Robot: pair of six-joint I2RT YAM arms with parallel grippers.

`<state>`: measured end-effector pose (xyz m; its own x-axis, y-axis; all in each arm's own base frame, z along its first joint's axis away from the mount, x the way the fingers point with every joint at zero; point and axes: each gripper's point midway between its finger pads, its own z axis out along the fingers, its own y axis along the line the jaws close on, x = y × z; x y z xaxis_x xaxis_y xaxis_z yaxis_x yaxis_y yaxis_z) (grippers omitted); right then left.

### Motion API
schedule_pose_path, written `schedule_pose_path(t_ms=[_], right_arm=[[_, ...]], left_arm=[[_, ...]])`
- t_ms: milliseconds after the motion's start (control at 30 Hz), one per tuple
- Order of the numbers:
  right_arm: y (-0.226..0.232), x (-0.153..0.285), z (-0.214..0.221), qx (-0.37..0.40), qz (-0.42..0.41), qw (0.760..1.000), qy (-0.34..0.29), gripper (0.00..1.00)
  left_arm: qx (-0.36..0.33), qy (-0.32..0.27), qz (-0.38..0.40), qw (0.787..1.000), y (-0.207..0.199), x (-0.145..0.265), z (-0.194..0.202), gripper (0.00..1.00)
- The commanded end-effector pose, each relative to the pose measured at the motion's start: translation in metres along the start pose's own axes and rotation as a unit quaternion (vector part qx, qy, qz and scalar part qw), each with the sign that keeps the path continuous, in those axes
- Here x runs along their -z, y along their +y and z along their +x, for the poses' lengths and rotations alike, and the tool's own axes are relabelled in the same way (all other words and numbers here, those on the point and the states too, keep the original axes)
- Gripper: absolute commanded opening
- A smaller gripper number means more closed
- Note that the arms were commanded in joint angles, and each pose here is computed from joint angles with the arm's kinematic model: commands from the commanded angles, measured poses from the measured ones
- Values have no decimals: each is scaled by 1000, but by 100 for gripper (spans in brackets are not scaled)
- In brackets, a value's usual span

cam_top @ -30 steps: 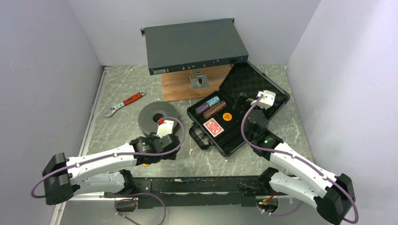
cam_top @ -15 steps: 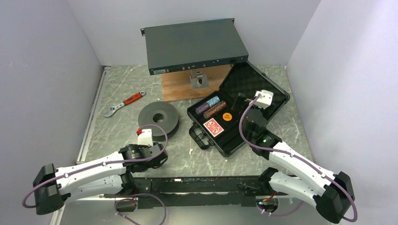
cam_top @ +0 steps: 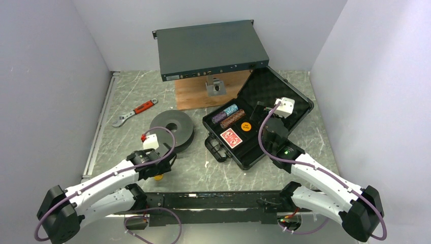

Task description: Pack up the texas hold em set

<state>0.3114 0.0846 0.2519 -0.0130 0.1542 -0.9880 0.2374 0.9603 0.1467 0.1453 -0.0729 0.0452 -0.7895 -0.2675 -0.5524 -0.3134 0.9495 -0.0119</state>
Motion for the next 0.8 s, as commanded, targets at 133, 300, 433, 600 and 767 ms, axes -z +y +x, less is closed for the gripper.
schedule_pose_path(t_ms=[133, 300, 433, 600, 767], right_arm=[[5, 0, -13, -23, -6, 1000, -11, 100], [5, 0, -13, -24, -6, 1000, -11, 100], [5, -1, -13, -22, -5, 1000, -11, 100], [5, -1, -12, -20, -4, 1000, -10, 100], [5, -2, -11, -19, -2, 1000, -11, 100]], left_arm=[[4, 38, -11, 999, -9, -23, 1, 71], [9, 44, -16, 999, -10, -28, 3, 66], [8, 50, 11, 999, -21, -30, 4, 67], [-1, 54, 81, 995, -56, -33, 0, 63], [-47, 45, 137, 988, -98, -25, -4, 61]])
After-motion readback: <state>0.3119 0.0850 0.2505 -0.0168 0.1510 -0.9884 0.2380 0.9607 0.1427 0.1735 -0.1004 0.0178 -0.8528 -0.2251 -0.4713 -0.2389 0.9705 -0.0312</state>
